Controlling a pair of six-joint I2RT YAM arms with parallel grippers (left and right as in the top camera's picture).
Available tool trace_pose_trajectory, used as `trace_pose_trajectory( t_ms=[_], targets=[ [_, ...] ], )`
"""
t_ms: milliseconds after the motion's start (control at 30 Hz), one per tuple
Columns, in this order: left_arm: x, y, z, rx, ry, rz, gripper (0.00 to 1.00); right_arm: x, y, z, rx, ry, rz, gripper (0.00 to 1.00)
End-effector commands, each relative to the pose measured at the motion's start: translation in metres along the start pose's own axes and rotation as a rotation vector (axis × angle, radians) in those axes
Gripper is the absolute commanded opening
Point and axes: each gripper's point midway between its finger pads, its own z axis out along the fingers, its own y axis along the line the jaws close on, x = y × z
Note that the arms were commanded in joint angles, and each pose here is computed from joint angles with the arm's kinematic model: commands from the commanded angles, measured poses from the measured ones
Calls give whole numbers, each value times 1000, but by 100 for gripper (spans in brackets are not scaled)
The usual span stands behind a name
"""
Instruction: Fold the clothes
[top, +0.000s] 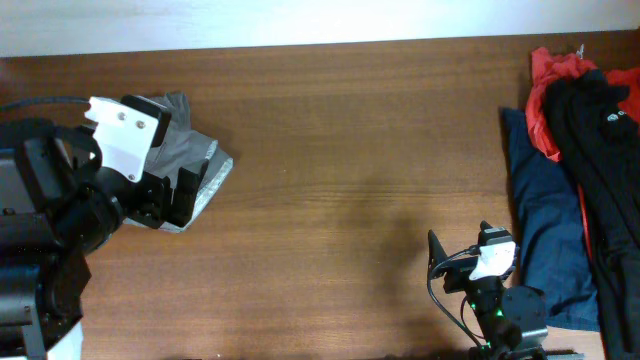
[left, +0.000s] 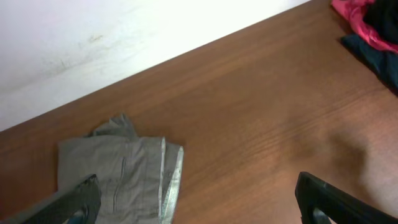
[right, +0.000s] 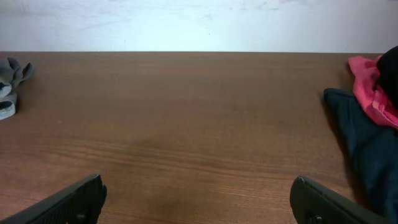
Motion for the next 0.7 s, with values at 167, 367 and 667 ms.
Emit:
trace_pose_trajectory(
  t_ms=[167,367,667],
  targets=[
    [7,-4,-2,8,31,4,99,2,0,1,0,-1,9,99],
    [7,-4,-2,8,31,4,99,2,0,1,0,-1,9,99],
    [8,-3,-2,6,33,4,99,2,0,1,0,-1,9,99]
  ],
)
